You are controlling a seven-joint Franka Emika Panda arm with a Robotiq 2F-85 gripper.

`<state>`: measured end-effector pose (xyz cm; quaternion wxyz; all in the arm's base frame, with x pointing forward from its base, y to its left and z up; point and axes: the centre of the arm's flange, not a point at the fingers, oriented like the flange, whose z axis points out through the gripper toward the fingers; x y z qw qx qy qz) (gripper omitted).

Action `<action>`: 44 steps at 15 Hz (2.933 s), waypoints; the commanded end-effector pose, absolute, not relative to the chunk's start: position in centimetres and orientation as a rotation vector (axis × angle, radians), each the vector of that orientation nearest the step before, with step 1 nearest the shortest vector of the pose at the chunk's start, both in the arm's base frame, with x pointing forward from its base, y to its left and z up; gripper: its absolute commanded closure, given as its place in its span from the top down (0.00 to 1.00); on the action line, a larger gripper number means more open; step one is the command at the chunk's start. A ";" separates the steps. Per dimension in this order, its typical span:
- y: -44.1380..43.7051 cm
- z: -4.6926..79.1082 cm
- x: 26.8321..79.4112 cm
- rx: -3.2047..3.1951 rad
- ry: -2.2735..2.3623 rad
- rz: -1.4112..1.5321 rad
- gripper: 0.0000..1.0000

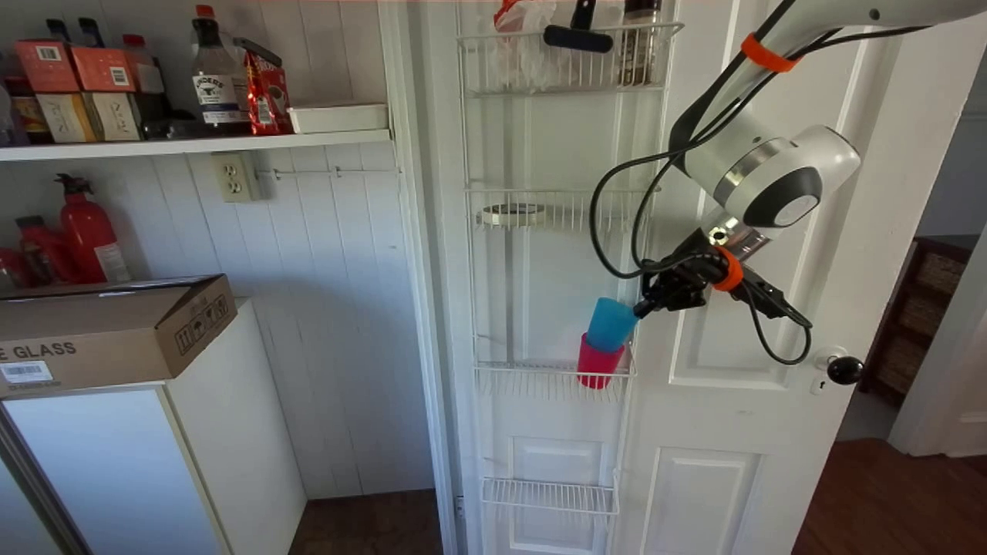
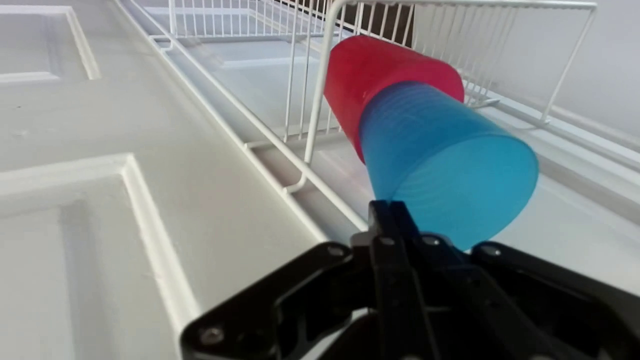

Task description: Place the blue cup on the second shelf

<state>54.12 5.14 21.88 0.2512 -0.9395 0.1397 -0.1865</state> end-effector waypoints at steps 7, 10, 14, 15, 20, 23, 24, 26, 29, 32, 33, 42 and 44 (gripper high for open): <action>-0.8 27.0 51.9 -2.409 0.313 -0.463 0.00; -2.3 28.8 51.0 -2.469 0.273 -0.439 0.00; -3.0 31.7 49.2 -2.505 0.212 -0.369 0.00; -2.9 28.6 51.3 -2.526 0.233 -0.408 0.02; -3.5 31.6 50.0 -2.508 0.185 -0.439 0.00; -6.0 35.5 49.4 -2.558 0.121 -0.515 0.00; -6.7 36.5 49.3 -2.572 0.099 -0.527 0.00; -7.8 38.4 49.2 -2.576 0.058 -0.548 0.00; -7.3 41.6 48.7 -2.541 0.017 -0.538 0.00; -6.0 44.7 48.0 -2.497 -0.032 -0.508 0.00; -5.8 45.8 47.8 -2.482 -0.049 -0.497 0.00; -4.9 51.7 46.5 -2.384 -0.121 -0.479 0.00; -3.8 51.6 46.9 -2.392 -0.074 -0.491 0.00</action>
